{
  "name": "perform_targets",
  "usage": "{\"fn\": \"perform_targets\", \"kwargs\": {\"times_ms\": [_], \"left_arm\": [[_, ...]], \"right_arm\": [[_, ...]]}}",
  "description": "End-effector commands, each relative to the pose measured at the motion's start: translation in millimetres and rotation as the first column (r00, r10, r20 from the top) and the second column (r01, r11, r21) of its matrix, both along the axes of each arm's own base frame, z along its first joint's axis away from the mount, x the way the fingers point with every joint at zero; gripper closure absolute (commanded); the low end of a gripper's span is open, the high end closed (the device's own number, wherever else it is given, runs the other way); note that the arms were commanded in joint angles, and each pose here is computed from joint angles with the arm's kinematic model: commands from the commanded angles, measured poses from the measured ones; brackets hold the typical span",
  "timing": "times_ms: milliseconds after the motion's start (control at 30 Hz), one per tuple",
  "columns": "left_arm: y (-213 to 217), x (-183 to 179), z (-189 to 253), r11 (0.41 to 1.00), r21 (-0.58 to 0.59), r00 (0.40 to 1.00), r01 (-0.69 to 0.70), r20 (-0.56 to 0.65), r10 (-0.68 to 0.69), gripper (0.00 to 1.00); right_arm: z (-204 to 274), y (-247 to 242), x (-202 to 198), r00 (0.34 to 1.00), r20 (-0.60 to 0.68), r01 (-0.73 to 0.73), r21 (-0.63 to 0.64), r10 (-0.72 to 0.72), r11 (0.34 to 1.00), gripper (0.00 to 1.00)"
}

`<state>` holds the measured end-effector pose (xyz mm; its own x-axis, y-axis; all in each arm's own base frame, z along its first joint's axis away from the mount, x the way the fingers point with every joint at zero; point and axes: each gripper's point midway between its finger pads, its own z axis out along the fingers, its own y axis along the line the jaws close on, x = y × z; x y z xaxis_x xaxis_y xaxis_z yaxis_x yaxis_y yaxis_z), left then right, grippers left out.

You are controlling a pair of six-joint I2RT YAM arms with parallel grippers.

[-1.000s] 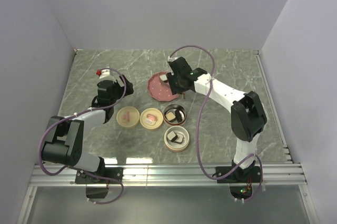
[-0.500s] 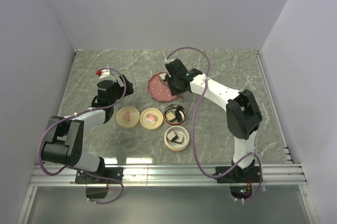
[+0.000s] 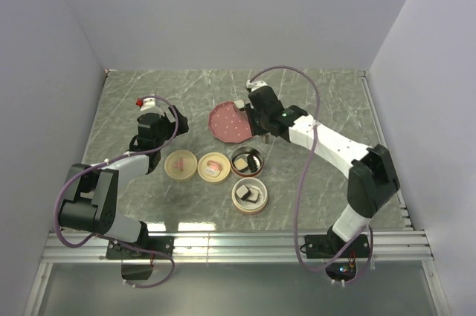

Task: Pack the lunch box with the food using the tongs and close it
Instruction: Pick up the food using the clamp, then place the food into the lunch box

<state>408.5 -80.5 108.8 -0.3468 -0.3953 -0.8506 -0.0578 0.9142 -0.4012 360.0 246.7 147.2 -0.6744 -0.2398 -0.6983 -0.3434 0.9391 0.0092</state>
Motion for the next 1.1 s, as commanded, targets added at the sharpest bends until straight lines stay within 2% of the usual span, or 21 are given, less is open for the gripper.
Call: {"fn": "perform_targets", "kwargs": {"times_ms": [0,433,533,667,833,1067], "left_arm": [[-1.5,5.9,24.5,1.0,-0.031,0.997,0.003,0.076,0.0,0.01],[-2.1,6.4,24.9,0.999,-0.035,0.997,0.007,0.077,-0.004,0.0],[-1.5,6.7,24.7,0.999,-0.035,0.997,0.005,0.077,-0.002,0.0],[-2.0,6.6,24.1,0.999,-0.035,0.997,0.008,0.076,-0.005,0.0],[-2.3,6.5,25.3,0.999,-0.036,0.997,0.01,0.079,-0.007,0.0],[-2.9,6.6,24.5,0.999,-0.038,0.997,0.012,0.077,-0.009,0.0]], "right_arm": [[41.2,-1.8,-2.5,0.993,0.12,0.008,0.096,-0.019,0.995,1.0],[57.0,-21.8,-111.2,0.985,0.157,-0.104,0.243,0.067,0.964,1.0],[53.4,-30.3,-130.4,0.988,0.149,-0.088,0.268,0.049,0.959,1.0],[45.1,-38.5,-152.5,0.991,0.127,-0.085,0.306,0.048,0.948,1.0],[23.1,-50.7,-171.8,0.997,0.067,-0.045,0.293,0.027,0.955,1.0],[-0.4,-47.2,-191.1,0.996,0.018,-0.088,0.308,0.087,0.947,1.0]]}}
